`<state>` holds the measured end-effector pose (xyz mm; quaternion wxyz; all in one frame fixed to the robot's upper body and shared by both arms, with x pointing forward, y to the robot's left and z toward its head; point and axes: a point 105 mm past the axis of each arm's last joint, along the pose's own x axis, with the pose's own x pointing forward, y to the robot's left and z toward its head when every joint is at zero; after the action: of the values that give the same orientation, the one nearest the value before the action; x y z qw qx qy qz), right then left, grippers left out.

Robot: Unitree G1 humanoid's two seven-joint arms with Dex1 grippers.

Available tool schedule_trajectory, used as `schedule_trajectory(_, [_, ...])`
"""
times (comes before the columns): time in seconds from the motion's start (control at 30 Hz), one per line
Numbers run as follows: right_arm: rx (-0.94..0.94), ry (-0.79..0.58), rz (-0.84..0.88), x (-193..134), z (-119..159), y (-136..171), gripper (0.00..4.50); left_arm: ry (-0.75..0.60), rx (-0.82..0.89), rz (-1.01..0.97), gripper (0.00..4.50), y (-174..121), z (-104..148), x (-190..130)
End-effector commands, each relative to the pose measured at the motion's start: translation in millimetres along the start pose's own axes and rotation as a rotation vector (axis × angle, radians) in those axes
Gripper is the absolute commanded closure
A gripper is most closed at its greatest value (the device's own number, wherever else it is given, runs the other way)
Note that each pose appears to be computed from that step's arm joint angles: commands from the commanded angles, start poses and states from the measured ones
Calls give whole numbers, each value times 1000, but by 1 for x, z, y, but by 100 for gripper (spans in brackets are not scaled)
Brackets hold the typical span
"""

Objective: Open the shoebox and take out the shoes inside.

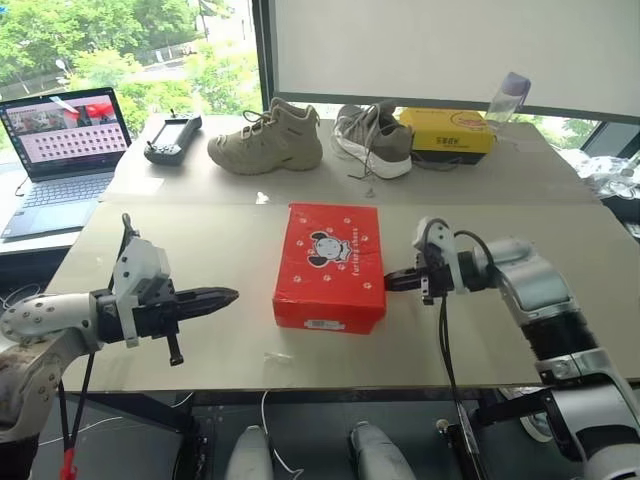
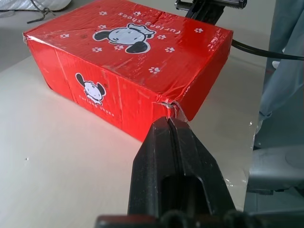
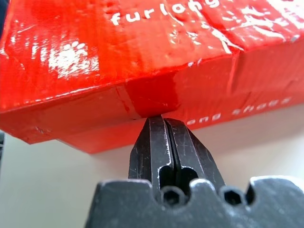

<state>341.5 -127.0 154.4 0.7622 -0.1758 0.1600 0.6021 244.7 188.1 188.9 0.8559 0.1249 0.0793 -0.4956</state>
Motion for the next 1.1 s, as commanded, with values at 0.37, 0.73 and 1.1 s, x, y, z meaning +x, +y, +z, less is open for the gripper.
schedule_trajectory(0.37, [-208, -110, 19, -14, 76, 8, 450, -55, 67, -26, 448, -13, 27, -1])
schedule_trajectory(0.73, [-452, -289, -100, 46, 202, 17, 450, -149, 60, -49, 448, -24, 57, -7])
schedule_trajectory(1.1, [-246, -374, -311, 64, 203, -20, 450, -202, 36, -52, 448, -27, 73, -12])
